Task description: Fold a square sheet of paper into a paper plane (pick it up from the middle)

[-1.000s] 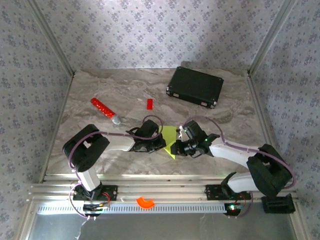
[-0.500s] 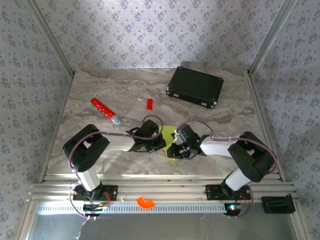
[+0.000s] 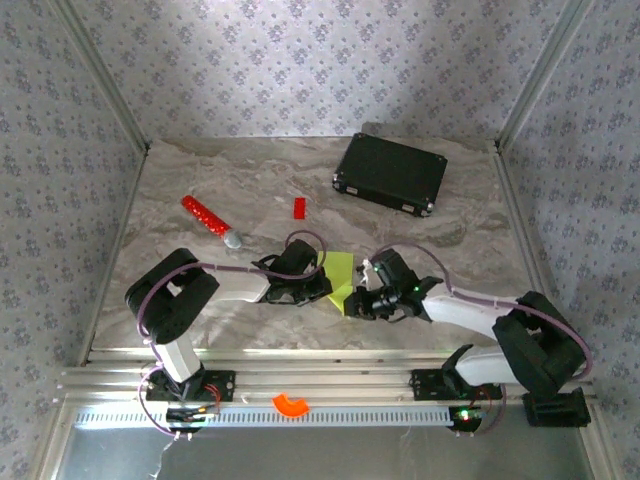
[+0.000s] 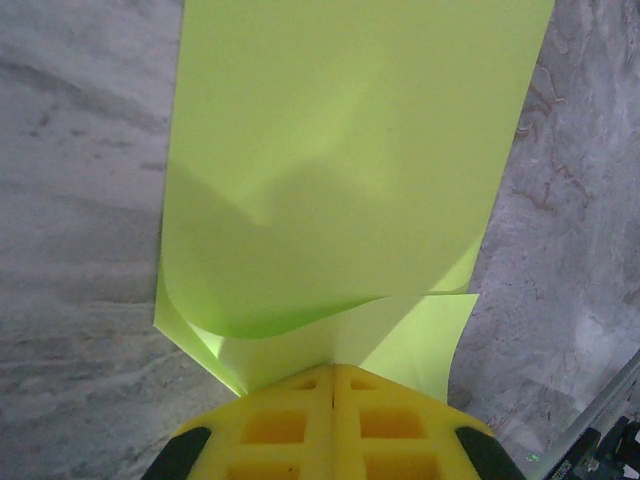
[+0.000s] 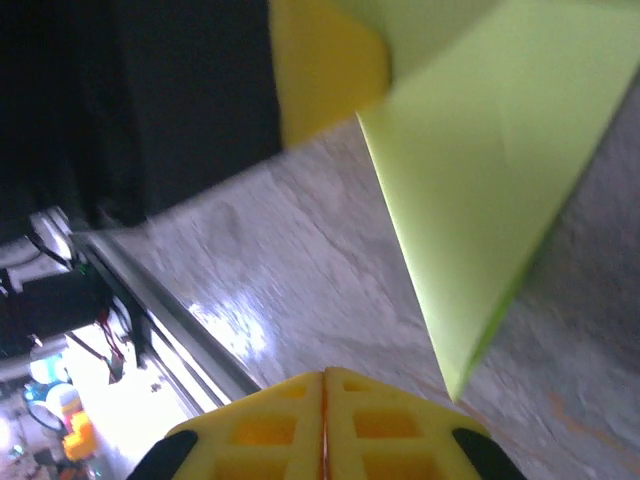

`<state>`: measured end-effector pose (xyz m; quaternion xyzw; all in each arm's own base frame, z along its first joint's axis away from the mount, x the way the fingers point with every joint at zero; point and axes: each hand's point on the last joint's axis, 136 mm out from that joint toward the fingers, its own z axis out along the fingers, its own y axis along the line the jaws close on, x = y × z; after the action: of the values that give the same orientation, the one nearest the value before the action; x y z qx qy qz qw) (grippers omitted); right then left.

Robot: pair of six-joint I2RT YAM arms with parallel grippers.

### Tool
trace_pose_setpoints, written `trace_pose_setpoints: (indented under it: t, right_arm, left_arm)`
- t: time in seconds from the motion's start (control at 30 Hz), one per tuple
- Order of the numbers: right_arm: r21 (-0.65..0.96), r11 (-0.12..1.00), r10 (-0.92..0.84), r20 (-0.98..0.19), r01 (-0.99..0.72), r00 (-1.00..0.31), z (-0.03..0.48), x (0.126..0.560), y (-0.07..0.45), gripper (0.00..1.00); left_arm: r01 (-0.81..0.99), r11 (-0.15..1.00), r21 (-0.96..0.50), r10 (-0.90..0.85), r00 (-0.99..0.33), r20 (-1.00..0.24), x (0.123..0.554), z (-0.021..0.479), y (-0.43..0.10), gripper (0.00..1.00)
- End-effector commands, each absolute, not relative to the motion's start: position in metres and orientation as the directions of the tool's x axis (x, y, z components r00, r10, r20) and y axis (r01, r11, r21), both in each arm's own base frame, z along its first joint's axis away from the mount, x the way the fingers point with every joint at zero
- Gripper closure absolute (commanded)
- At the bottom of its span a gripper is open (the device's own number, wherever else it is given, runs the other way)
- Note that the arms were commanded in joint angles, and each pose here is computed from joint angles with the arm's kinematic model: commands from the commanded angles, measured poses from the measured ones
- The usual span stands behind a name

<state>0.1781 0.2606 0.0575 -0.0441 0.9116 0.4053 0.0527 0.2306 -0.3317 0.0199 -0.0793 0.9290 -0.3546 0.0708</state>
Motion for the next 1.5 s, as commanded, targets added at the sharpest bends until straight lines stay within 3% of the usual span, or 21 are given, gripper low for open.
trace_pose_setpoints:
  t: [0.0, 0.13, 0.3, 0.63, 0.87, 1.17, 1.47]
  right_arm:
    - [0.736, 0.672, -0.018, -0.093, -0.081, -0.996, 0.056, 0.200, 0.271, 0.94]
    - [0.688, 0.722, -0.046, -0.045, -0.064, -0.998, 0.035, 0.205, 0.278, 0.94]
    - [0.583, 0.812, -0.041, 0.023, -0.020, -0.999, -0.004, 0.179, 0.246, 0.94]
    - [0.574, 0.817, 0.016, 0.069, 0.053, -0.997, -0.023, 0.167, 0.234, 0.96]
    - [0.570, 0.819, 0.033, 0.066, 0.064, -0.997, -0.023, 0.169, 0.231, 0.97]
    - [0.557, 0.828, 0.033, 0.078, 0.071, -0.996, -0.029, 0.162, 0.224, 0.98]
    - [0.548, 0.833, 0.037, 0.087, 0.079, -0.996, -0.034, 0.158, 0.218, 0.99]
  left_arm:
    - [-0.139, 0.812, -0.568, -0.202, -0.978, -0.050, 0.217, -0.008, -0.307, 1.00]
    - [-0.139, 0.809, -0.571, -0.205, -0.977, -0.053, 0.218, -0.007, -0.307, 1.00]
    - [-0.121, 0.802, -0.585, -0.199, -0.977, -0.071, 0.224, 0.000, -0.312, 1.00]
    - [-0.005, 0.735, -0.678, -0.157, -0.974, -0.163, 0.232, 0.059, -0.342, 0.96]
    - [-0.071, 0.735, -0.674, -0.185, -0.978, -0.099, 0.217, 0.037, -0.354, 1.00]
    - [-0.169, 0.756, -0.632, -0.271, -0.960, -0.067, 0.225, 0.003, -0.315, 1.00]
    - [-0.201, 0.775, -0.600, -0.333, -0.936, -0.117, 0.258, 0.016, -0.267, 1.00]
